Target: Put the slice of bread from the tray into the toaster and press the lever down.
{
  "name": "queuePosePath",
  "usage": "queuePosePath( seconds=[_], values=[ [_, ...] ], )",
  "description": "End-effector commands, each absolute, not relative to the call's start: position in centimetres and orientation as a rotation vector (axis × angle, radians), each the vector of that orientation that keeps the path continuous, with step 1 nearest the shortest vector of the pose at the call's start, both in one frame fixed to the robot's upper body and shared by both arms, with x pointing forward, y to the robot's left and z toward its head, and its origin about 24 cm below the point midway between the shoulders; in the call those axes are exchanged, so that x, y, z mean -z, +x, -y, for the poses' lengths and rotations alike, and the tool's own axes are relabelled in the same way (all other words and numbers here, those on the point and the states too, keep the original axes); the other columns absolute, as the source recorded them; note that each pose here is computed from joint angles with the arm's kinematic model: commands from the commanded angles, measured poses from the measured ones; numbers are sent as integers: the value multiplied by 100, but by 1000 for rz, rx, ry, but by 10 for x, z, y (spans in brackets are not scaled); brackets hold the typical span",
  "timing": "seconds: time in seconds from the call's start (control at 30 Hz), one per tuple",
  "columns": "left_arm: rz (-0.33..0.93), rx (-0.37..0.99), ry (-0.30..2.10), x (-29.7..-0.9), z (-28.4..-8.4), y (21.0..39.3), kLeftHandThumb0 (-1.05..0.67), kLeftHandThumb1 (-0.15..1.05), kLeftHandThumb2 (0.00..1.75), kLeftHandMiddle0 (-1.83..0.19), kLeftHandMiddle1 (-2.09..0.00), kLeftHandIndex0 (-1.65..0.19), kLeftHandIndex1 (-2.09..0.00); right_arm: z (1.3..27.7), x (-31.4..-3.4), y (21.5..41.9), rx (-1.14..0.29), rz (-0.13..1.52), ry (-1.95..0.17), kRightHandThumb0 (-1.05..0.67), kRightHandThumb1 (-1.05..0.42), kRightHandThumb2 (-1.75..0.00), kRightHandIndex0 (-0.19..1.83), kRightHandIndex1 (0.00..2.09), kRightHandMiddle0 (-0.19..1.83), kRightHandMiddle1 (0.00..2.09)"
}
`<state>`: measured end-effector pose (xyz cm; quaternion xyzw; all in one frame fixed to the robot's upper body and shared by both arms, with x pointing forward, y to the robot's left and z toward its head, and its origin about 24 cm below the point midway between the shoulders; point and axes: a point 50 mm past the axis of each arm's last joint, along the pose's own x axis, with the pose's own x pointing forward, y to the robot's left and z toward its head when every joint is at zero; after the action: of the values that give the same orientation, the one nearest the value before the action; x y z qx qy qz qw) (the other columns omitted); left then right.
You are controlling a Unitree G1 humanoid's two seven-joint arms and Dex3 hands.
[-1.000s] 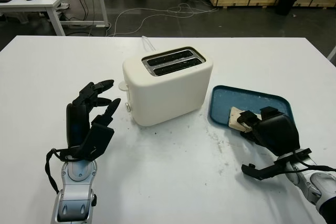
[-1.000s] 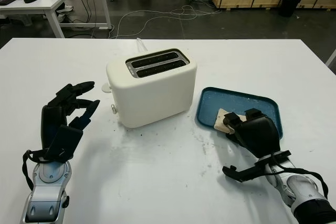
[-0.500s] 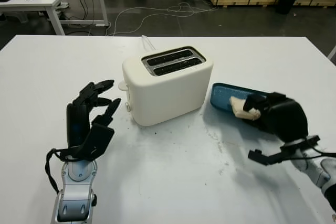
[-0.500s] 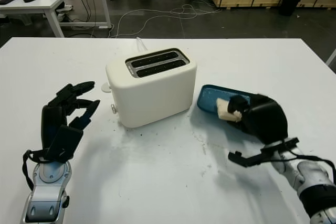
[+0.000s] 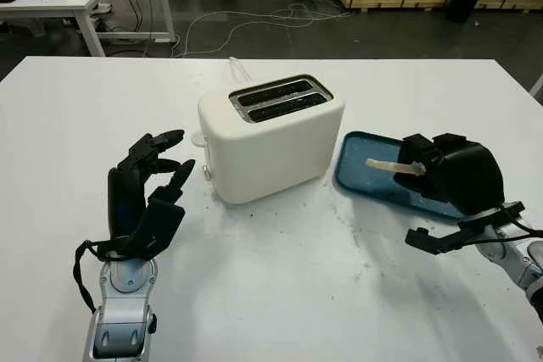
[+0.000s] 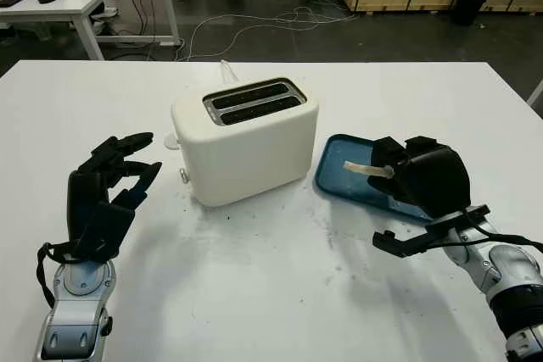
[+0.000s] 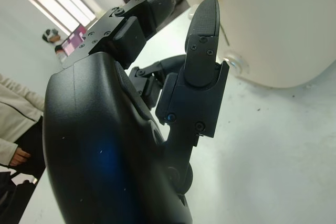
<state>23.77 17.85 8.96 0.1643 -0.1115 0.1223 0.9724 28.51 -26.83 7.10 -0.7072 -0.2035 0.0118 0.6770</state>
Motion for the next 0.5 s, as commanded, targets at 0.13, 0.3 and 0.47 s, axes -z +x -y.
queuePosePath(
  seconds=[0.13,0.3,0.47],
  values=[
    [252,-247,338,-95,-177,239,-44,92,19,-48,-114,-64,-44,272,-96,298,-10,484,-1576,-58,-92,-48,85,175,52,175],
    [258,-243,326,-94,-176,240,-45,92,19,-48,-114,-63,-44,273,-145,317,32,559,-1476,-53,-92,-41,89,175,55,175],
    [259,-244,328,-94,-176,240,-44,92,18,-48,-114,-64,-44,268,-202,341,-9,618,-1325,-58,-92,-44,86,175,53,174]
  ],
)
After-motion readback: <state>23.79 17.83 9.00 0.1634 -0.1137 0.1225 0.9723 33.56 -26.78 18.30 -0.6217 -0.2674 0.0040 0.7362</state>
